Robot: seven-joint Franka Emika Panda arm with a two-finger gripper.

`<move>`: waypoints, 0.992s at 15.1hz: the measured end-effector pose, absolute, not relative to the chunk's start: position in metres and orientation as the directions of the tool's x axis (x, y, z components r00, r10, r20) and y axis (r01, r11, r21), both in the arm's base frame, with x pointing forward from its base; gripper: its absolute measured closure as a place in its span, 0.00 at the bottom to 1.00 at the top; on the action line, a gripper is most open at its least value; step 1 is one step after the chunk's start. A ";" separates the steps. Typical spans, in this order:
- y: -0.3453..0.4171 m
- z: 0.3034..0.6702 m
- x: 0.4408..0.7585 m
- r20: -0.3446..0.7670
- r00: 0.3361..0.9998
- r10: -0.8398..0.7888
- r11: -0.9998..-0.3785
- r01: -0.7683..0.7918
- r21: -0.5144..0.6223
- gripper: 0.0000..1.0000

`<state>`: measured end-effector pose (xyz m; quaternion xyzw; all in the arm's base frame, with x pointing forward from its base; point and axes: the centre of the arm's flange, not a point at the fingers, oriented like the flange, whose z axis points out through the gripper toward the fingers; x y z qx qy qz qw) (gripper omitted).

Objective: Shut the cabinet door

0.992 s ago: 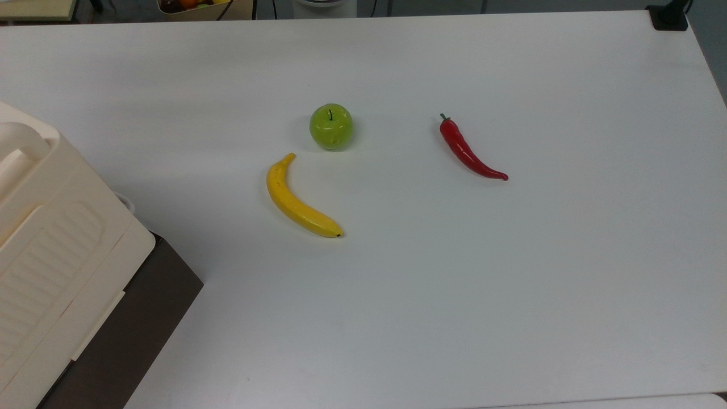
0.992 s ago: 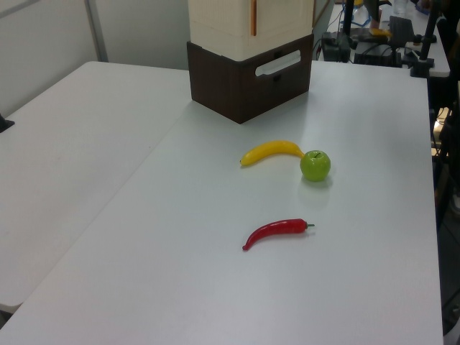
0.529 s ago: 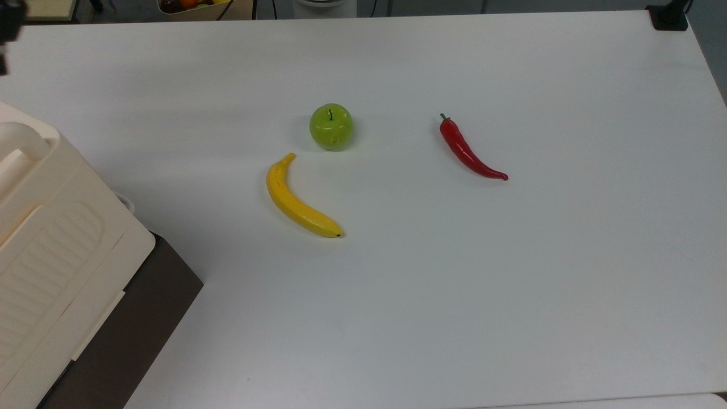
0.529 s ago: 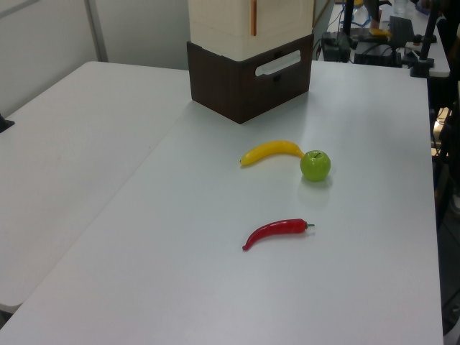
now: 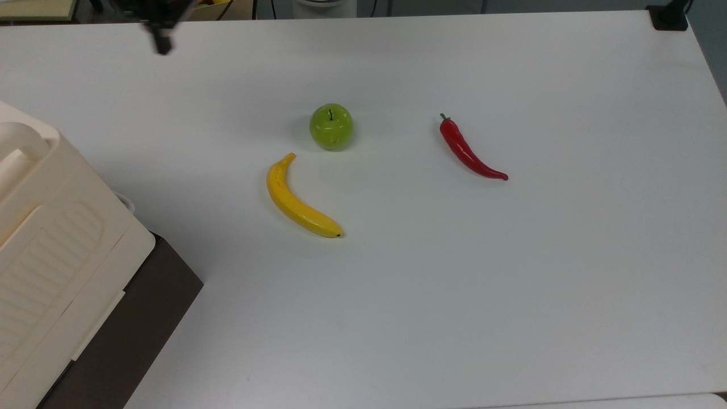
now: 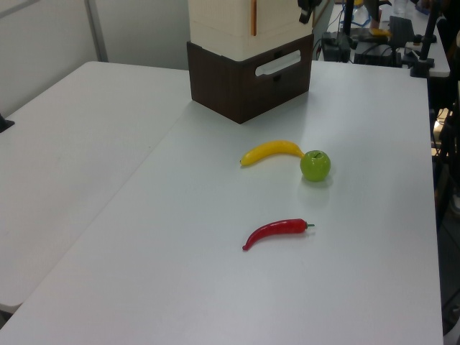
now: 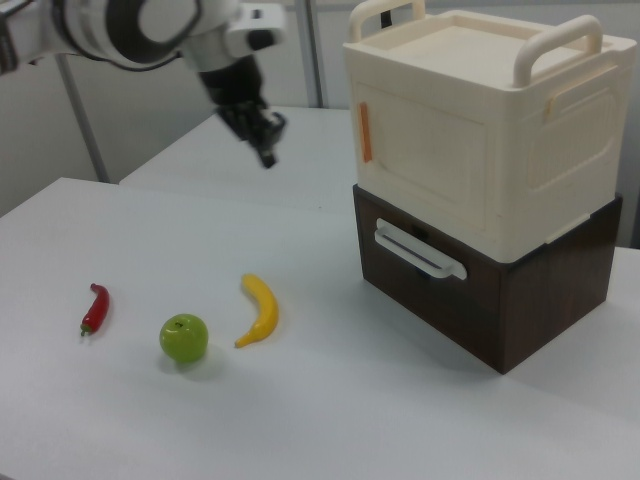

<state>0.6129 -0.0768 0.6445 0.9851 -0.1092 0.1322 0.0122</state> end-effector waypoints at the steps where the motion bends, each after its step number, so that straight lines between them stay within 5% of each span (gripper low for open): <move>1: -0.057 0.642 0.611 0.229 0.957 -0.175 -0.983 -0.182 0.007 0.98; 11: 0.064 0.639 0.558 0.045 0.996 0.081 -0.996 0.080 0.040 0.94; 15: 0.058 0.630 0.553 0.007 0.997 0.072 -0.997 0.071 0.042 0.57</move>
